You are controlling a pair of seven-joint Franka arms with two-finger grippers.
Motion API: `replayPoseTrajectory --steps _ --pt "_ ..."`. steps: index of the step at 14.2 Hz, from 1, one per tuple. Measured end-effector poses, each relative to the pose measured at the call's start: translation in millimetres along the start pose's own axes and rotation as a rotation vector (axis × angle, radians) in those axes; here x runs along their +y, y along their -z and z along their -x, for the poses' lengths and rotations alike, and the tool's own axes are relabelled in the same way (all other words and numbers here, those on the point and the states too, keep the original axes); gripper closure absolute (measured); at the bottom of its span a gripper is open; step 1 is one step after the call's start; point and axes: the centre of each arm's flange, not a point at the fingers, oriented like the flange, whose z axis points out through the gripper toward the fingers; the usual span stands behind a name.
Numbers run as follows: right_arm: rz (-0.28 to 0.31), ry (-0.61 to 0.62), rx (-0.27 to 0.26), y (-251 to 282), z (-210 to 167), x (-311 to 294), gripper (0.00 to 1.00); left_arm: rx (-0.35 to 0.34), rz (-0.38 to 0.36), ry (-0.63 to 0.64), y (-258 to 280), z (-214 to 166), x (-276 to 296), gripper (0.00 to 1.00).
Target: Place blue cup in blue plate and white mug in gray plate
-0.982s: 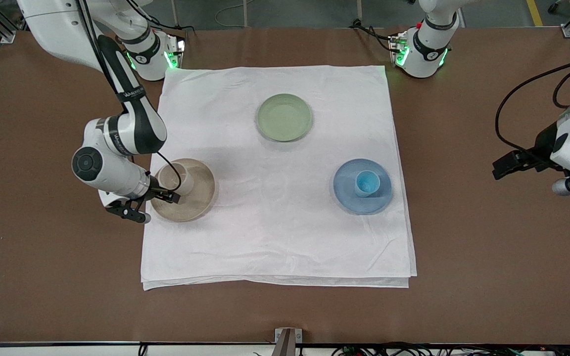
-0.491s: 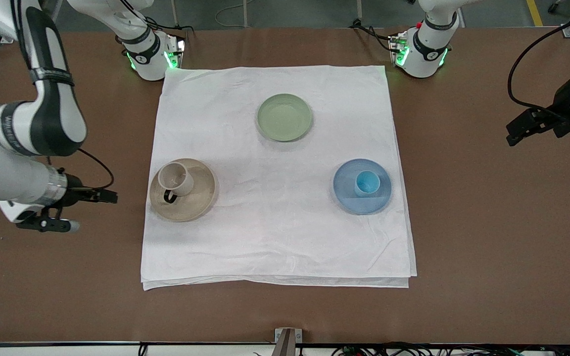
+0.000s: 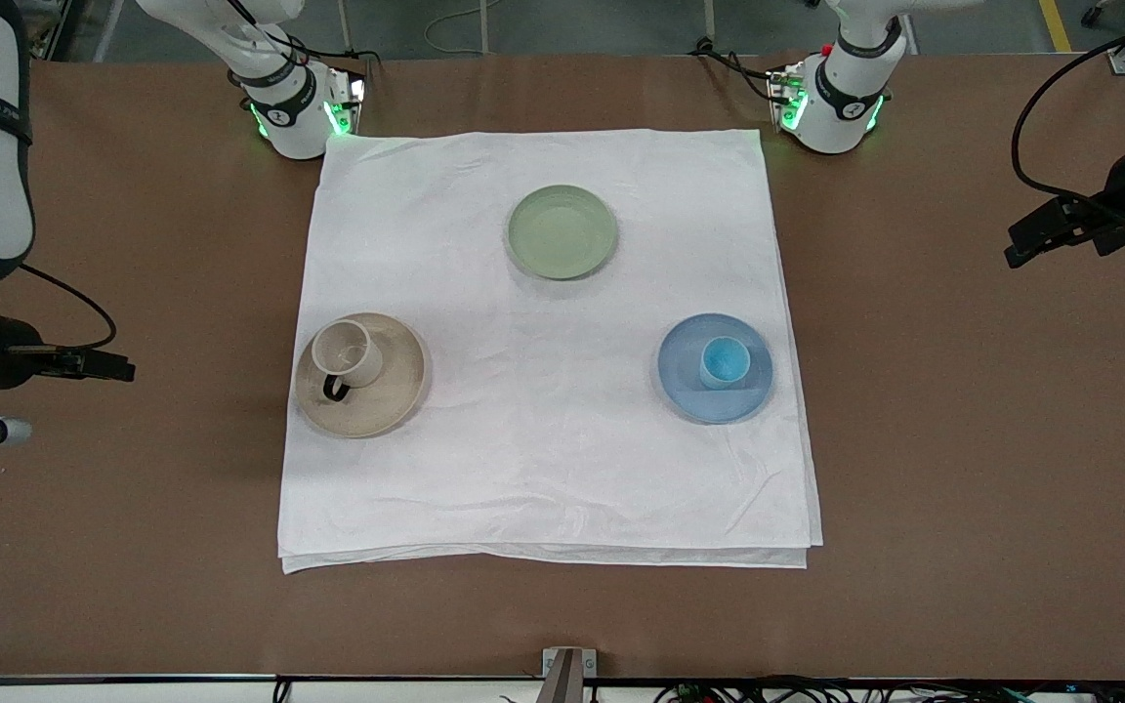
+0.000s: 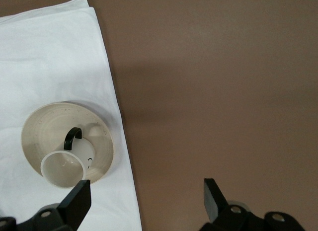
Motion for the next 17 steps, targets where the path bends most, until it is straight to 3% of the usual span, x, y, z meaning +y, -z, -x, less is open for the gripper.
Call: replayPoseTrajectory --steps 4,8,17 --pt "0.007 -0.005 0.029 23 2 4 0.00 0.004 0.002 -0.038 3 6 20 0.00" --pt "0.004 0.000 -0.023 41 20 2 0.00 -0.001 0.007 -0.047 1 8 25 0.00" --pt "-0.017 0.009 -0.014 70 102 1 0.00 -0.001 0.008 -0.038 4 10 20 0.00"
